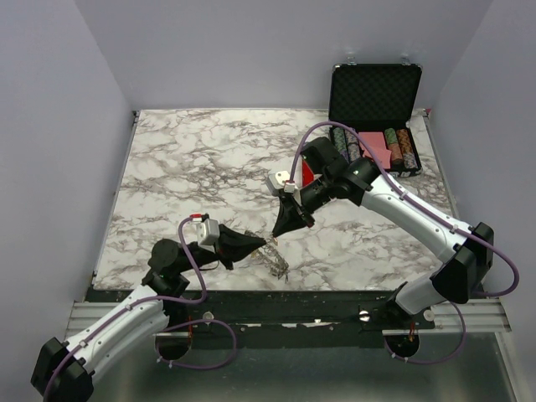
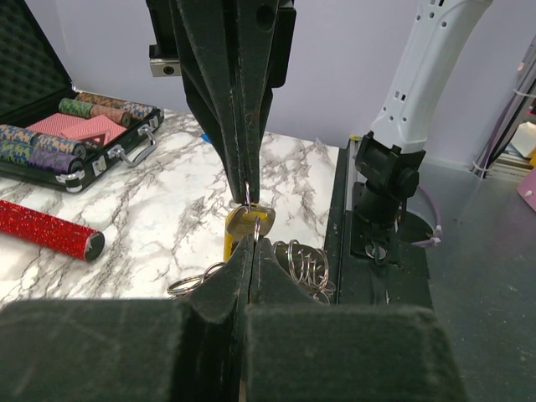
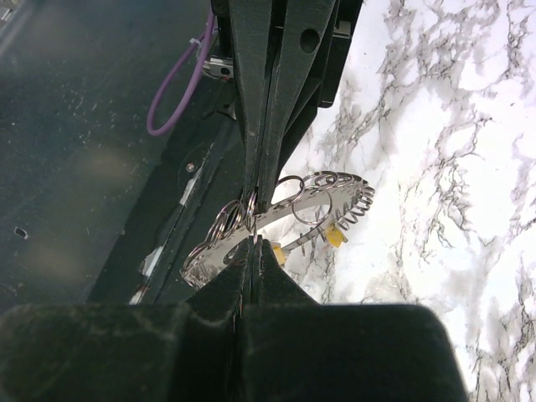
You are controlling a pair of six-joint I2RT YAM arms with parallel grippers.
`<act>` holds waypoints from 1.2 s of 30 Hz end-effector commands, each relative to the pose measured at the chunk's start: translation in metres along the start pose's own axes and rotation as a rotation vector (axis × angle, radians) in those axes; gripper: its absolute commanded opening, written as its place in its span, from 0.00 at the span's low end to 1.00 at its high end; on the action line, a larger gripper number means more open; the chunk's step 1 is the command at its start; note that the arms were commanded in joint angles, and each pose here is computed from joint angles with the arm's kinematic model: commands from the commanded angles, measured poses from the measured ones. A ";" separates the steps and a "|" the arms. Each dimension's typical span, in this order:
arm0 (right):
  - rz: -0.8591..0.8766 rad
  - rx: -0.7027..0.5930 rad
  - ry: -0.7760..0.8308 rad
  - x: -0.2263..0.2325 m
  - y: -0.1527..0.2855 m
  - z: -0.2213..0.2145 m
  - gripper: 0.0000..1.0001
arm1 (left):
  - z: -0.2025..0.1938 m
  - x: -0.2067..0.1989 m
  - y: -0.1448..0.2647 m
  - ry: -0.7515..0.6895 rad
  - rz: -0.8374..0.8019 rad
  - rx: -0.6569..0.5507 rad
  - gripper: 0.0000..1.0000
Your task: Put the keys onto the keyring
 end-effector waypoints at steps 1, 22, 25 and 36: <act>-0.012 0.011 0.001 -0.002 -0.001 0.002 0.00 | 0.008 0.000 -0.001 -0.038 0.008 -0.030 0.00; 0.034 -0.009 -0.034 0.001 -0.011 -0.004 0.00 | 0.010 -0.001 0.000 -0.050 0.016 -0.046 0.00; 0.041 -0.013 -0.030 0.002 -0.012 -0.003 0.00 | 0.011 0.000 0.000 -0.051 0.022 -0.050 0.00; 0.042 -0.014 -0.035 0.002 -0.012 -0.002 0.00 | 0.010 0.000 0.001 -0.050 0.027 -0.047 0.00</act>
Point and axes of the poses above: each gripper's point midway between its finger pads, its own y axis back along the fingers, its own x axis along the line the jaws close on, z = x × y, the point moved 8 cm from there along y, back along the fingers, and after that the axes turned 9 degrees about y, right-handed, at the moved point
